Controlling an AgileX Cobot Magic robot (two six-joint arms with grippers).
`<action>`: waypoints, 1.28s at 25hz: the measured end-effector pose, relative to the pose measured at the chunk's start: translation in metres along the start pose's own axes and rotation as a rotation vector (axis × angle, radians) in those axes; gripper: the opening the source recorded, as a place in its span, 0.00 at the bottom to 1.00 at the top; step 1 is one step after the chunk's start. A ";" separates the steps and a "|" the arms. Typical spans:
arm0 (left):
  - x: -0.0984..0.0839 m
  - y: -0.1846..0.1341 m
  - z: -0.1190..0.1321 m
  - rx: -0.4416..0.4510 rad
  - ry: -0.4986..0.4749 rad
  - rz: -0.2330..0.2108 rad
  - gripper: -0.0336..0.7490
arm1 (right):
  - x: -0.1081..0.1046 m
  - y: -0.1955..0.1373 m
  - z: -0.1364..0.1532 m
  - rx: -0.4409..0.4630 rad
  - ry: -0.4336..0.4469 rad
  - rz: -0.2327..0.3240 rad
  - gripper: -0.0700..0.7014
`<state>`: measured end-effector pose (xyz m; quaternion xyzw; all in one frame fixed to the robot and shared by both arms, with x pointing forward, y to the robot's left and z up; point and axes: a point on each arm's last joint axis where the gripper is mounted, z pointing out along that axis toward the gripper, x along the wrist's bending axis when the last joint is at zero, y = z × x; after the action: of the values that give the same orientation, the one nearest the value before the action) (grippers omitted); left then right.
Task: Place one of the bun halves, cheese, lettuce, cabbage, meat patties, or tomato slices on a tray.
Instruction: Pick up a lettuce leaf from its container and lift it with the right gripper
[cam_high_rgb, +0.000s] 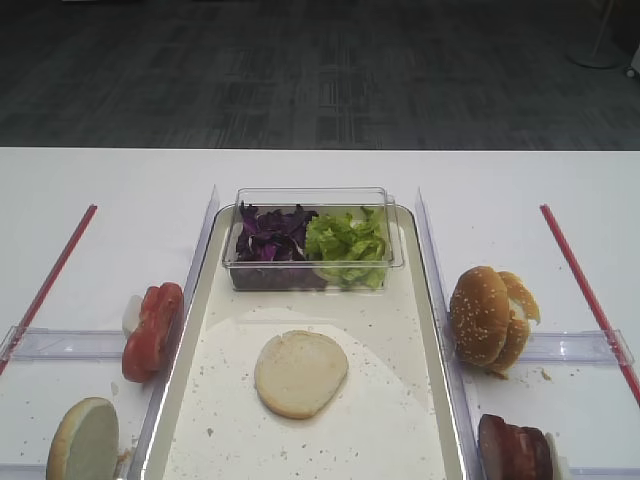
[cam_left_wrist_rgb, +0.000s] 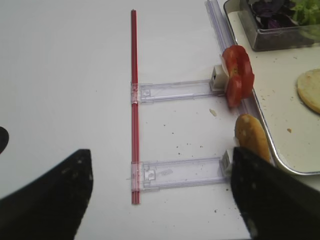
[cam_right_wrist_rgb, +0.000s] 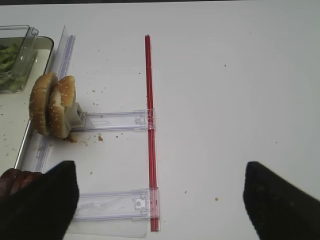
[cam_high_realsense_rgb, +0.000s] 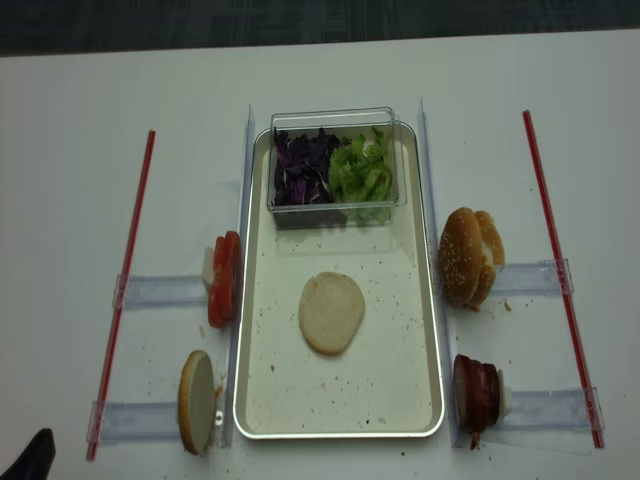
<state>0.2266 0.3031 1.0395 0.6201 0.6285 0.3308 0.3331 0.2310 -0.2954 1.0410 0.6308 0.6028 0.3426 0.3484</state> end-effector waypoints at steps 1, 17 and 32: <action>0.000 0.000 0.000 0.000 0.000 0.000 0.71 | 0.000 0.000 0.000 0.000 0.000 0.000 0.97; 0.000 0.000 0.000 0.000 0.000 0.000 0.71 | 0.000 0.000 0.000 0.000 0.000 0.000 0.97; 0.000 0.000 0.000 0.000 0.000 0.000 0.71 | 0.000 0.000 0.000 0.000 0.000 0.000 0.97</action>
<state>0.2266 0.3031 1.0395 0.6201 0.6285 0.3308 0.3331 0.2310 -0.2954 1.0410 0.6308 0.6028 0.3426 0.3484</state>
